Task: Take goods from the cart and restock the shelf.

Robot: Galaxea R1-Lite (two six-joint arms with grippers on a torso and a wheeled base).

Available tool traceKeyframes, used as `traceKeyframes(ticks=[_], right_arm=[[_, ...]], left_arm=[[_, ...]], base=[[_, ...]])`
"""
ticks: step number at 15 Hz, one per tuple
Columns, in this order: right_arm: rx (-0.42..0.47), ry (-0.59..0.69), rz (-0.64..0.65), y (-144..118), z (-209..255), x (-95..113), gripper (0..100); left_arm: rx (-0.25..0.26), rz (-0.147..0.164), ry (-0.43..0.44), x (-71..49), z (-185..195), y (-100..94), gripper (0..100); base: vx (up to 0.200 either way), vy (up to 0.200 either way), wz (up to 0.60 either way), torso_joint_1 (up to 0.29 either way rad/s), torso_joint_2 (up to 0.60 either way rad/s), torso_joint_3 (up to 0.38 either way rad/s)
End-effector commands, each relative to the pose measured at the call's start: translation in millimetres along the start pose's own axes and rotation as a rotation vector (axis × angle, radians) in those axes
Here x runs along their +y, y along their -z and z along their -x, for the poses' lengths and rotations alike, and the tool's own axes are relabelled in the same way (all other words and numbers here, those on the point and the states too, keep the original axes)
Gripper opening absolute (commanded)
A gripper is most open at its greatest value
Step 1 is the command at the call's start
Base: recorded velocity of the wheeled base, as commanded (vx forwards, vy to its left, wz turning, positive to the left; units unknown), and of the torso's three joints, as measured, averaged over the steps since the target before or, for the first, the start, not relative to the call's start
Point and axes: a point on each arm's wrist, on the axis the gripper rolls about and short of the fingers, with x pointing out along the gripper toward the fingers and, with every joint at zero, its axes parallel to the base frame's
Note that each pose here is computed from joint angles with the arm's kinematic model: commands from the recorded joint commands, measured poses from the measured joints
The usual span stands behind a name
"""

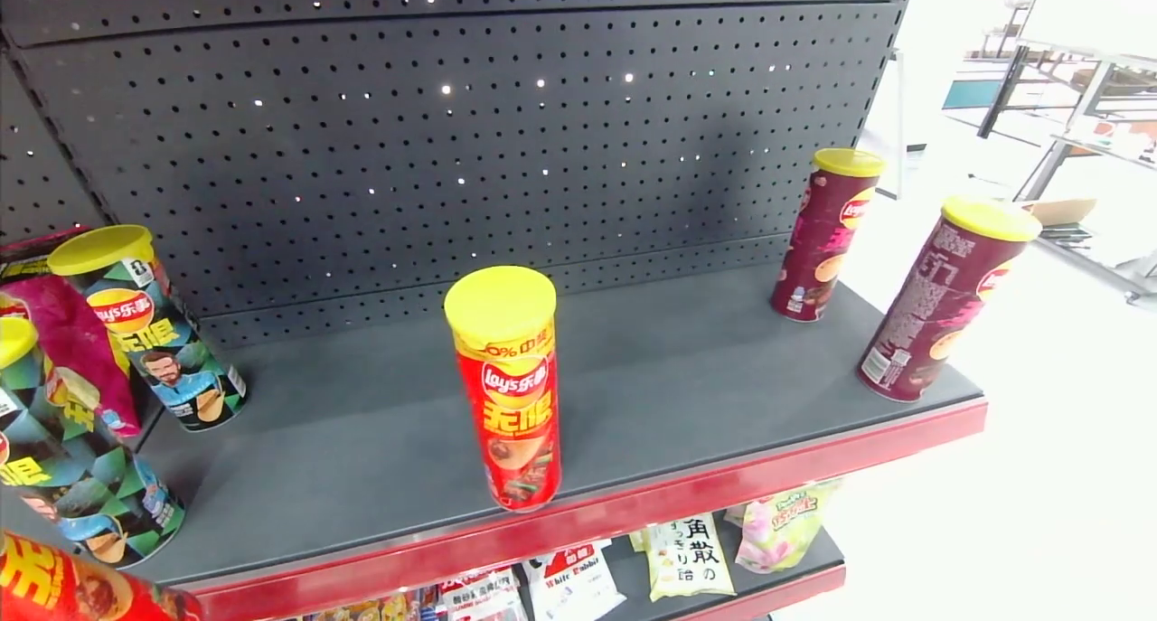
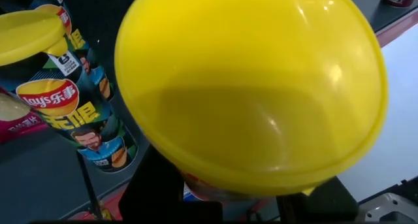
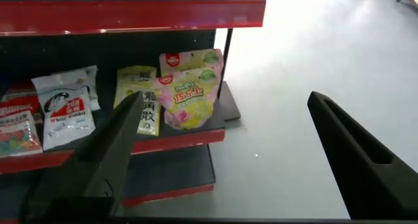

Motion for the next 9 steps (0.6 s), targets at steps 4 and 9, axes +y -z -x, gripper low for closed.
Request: traceKeyframes(ticks=[4, 9], right_arm=[[-0.122, -0.19, -0.03, 3.8, -8.9, 6.7, 100], [-0.084, -0.084, -0.035, 3.8, -11.3, 5.5, 100]], left_arm=[[-0.008, -0.001, -0.001, -0.1, 1.1, -1.6, 0], [-0.008, -0.002, -0.001, 0.2, 0.1, -2.7, 0]], base=[[0.0, 0.0, 0.0, 0.0, 0.0, 0.0], [0.0, 0.0, 0.0, 0.0, 0.0, 0.0]])
